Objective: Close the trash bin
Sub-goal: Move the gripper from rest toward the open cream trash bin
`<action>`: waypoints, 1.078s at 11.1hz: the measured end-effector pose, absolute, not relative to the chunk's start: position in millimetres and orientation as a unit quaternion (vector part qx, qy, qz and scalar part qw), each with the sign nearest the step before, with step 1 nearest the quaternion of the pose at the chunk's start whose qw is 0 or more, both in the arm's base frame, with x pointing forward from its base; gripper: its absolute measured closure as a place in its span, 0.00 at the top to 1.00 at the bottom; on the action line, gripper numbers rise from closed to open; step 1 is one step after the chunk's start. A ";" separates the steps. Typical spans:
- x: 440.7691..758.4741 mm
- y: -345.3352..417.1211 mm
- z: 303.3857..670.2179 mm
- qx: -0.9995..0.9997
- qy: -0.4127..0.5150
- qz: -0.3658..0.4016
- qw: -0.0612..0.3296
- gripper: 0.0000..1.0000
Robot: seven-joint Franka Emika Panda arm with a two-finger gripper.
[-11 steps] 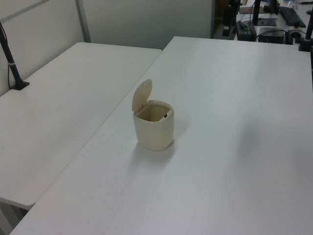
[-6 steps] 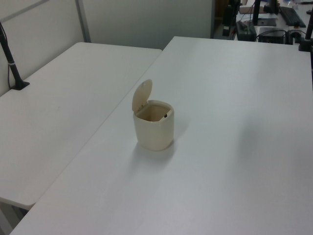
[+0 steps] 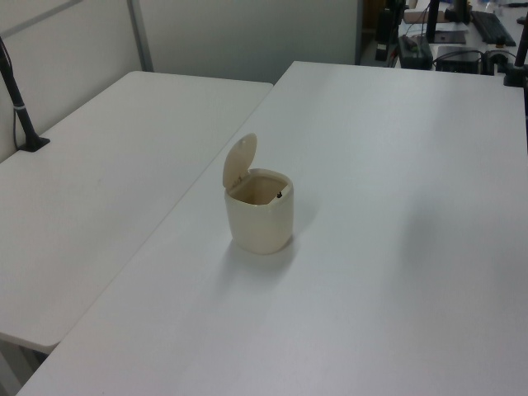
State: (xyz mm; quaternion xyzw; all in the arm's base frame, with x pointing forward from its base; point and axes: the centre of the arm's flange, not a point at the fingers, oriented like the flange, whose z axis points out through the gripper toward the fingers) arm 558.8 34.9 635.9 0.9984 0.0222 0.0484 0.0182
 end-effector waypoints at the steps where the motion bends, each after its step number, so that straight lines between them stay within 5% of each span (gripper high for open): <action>1: 558.8 34.9 635.9 0.998 0.022 0.048 0.018 1.00; 6: 565.1 35.8 626.3 0.998 0.046 0.044 0.019 1.00; 12: 597.5 70.7 635.7 0.988 0.022 0.156 -0.001 1.00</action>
